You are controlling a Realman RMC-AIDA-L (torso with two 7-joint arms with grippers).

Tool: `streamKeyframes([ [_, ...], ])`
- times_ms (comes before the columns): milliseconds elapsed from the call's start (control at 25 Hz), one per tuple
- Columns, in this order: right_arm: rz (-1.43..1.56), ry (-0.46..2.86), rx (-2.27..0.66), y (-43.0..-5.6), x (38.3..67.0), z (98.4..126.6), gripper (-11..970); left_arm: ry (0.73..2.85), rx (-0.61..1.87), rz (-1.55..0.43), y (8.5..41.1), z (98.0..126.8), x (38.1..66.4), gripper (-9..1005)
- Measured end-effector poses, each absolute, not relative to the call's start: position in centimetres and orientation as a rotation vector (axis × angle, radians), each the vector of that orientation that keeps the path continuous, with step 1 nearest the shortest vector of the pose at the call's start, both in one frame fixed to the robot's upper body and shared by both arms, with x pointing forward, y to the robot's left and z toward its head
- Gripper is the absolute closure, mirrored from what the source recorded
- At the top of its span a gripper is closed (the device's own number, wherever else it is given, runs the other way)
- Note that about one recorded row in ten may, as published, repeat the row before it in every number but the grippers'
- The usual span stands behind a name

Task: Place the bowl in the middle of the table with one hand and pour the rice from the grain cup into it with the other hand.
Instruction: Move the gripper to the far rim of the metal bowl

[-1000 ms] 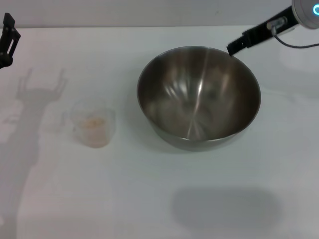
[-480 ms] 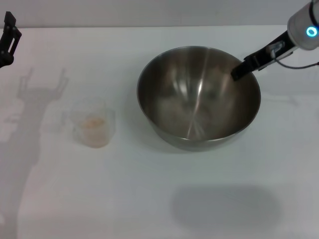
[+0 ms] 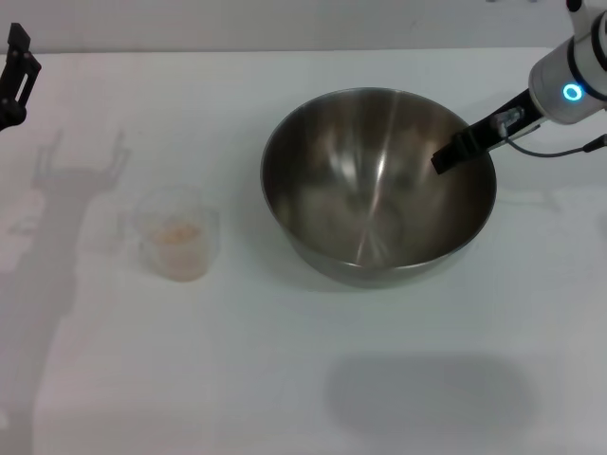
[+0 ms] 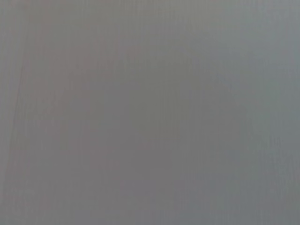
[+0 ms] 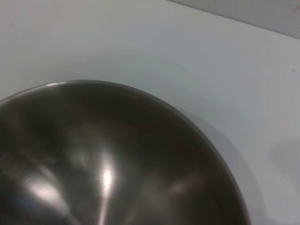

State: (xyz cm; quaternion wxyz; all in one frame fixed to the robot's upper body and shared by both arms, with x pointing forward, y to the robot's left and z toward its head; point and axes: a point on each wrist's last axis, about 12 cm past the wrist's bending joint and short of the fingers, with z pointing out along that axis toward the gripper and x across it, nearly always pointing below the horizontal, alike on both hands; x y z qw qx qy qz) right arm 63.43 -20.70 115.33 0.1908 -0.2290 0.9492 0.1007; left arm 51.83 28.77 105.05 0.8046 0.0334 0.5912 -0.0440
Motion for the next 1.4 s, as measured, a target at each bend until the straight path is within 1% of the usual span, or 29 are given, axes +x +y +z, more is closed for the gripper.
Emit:
streamKeyframes([
  [280,0.305,2.647,-0.681,-20.3,63.2,115.2,397,1.267,0.07,-0.095,28.8,105.0,51.7,157],
  [400,0.319,2.634,-0.687,-20.3,63.2,115.4,641,1.267,0.07,-0.096,28.8,105.0,51.6,157],
  [600,0.317,2.623,-0.694,-20.2,63.2,115.5,838,1.267,0.069,-0.096,28.8,105.0,51.6,157],
  [840,0.308,2.565,-0.682,-20.5,63.3,116.9,948,1.265,0.065,-0.095,28.8,105.0,51.6,157],
  [1080,0.384,2.487,-0.618,-21.2,63.3,118.5,947,1.264,0.065,-0.099,28.8,105.0,51.6,157],
  [1400,0.497,2.45,-0.648,-20.4,62.9,118.4,945,1.264,0.069,-0.102,28.7,105.0,51.5,158],
])
